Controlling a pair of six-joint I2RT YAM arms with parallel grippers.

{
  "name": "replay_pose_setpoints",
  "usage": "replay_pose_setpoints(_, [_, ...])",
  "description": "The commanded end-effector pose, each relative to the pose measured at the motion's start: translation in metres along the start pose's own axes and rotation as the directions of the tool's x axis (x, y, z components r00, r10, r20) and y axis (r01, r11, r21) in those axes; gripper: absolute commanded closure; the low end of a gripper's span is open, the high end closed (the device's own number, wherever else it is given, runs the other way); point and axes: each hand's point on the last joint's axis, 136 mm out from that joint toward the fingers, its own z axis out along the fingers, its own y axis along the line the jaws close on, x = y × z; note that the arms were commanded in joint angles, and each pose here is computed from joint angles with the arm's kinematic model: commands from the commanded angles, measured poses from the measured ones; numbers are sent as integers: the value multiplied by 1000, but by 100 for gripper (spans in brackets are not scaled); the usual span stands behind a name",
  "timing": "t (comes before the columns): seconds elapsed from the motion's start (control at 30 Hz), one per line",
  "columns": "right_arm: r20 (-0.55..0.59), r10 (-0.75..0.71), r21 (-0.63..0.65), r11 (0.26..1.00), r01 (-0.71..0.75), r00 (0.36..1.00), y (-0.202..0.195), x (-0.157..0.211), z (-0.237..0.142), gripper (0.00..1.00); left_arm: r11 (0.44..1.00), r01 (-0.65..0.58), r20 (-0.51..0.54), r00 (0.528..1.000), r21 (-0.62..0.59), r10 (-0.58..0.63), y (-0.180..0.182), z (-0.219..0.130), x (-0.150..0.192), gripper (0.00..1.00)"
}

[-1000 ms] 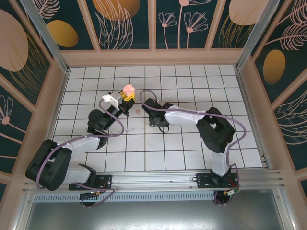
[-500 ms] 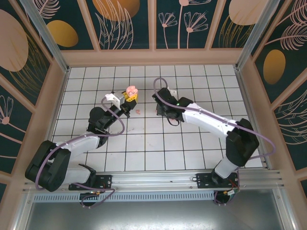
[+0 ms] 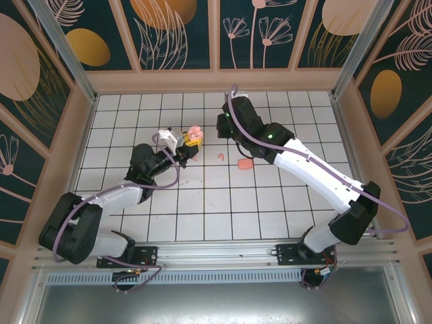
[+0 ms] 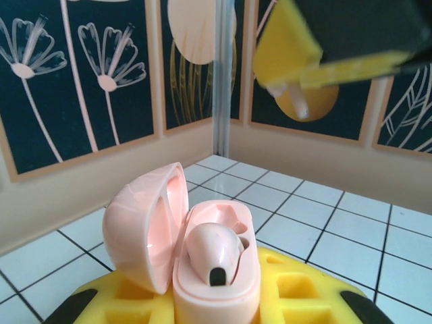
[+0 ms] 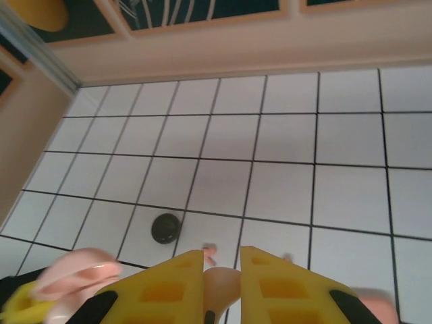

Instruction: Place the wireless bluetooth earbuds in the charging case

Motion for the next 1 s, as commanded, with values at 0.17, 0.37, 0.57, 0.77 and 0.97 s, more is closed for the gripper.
replay_pose_setpoints(0.17, [118,-103,-137,983,119,988,45,-10,-24,83,991,-7,9,1000,133,6,-20,18,-12,100])
replay_pose_setpoints(0.37, [138,-113,-157,979,134,984,54,0,-24,83,987,-13,19,1000,161,10,-26,22,-18,100])
replay_pose_setpoints(0.57, [130,-105,-154,980,125,986,52,8,-20,83,986,-19,31,999,166,15,-28,22,-23,100])
replay_pose_setpoints(0.77, [133,-104,-131,984,122,986,47,10,-17,83,985,-25,40,999,172,18,-31,20,-27,100])
replay_pose_setpoints(0.97, [135,-104,-106,987,119,985,42,12,-13,83,982,-29,52,998,185,20,-34,19,-32,100])
